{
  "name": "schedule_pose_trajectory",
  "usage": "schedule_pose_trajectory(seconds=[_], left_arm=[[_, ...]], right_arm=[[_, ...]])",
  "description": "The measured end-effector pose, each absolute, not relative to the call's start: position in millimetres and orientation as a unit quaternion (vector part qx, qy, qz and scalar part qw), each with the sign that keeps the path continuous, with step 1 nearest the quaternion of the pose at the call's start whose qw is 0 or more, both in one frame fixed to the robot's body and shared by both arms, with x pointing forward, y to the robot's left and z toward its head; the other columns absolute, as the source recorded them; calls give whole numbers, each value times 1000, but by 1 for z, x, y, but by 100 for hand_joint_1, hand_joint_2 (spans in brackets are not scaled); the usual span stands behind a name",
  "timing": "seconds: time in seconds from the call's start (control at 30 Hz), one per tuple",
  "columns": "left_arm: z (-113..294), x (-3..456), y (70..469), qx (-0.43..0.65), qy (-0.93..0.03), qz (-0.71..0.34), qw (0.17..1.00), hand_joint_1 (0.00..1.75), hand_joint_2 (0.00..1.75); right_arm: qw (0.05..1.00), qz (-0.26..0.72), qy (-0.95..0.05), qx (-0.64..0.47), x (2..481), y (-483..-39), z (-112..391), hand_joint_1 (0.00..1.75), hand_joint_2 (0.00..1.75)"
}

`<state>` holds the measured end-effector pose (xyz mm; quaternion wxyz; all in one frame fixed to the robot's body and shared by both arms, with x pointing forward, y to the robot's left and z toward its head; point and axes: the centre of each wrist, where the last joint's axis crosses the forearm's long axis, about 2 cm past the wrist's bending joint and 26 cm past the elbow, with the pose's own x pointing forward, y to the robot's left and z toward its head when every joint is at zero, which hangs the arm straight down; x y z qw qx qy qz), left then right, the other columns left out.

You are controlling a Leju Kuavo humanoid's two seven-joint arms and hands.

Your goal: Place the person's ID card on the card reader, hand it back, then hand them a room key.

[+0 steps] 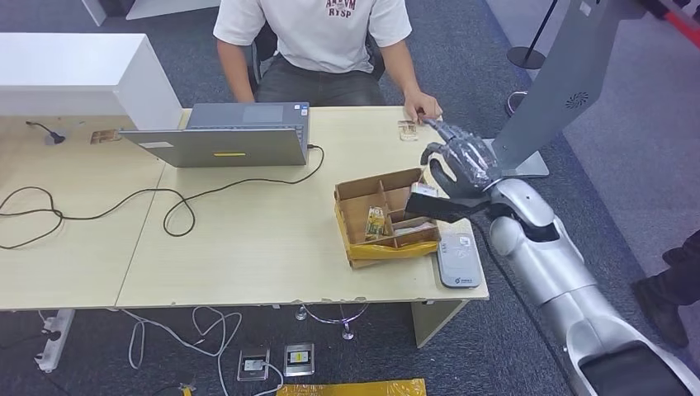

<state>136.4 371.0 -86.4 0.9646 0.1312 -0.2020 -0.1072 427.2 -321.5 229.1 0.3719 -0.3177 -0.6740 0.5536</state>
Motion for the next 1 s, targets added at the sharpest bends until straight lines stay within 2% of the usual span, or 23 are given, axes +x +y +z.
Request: schedule_pose_trajectory(seconds=[0.33,0.7,1.0], left_arm=[[-85,143,370,125,-209,-116,963,0,0],[-82,150,371,112,-211,-137,961,0,0],[-78,162,372,111,-203,-167,958,0,0]], right_arm=[[275,519,-724,-363,457,-329,340,175,175],[239,547,-715,-365,484,-311,366,175,175],[282,590,-662,-366,507,-284,373,175,175]])
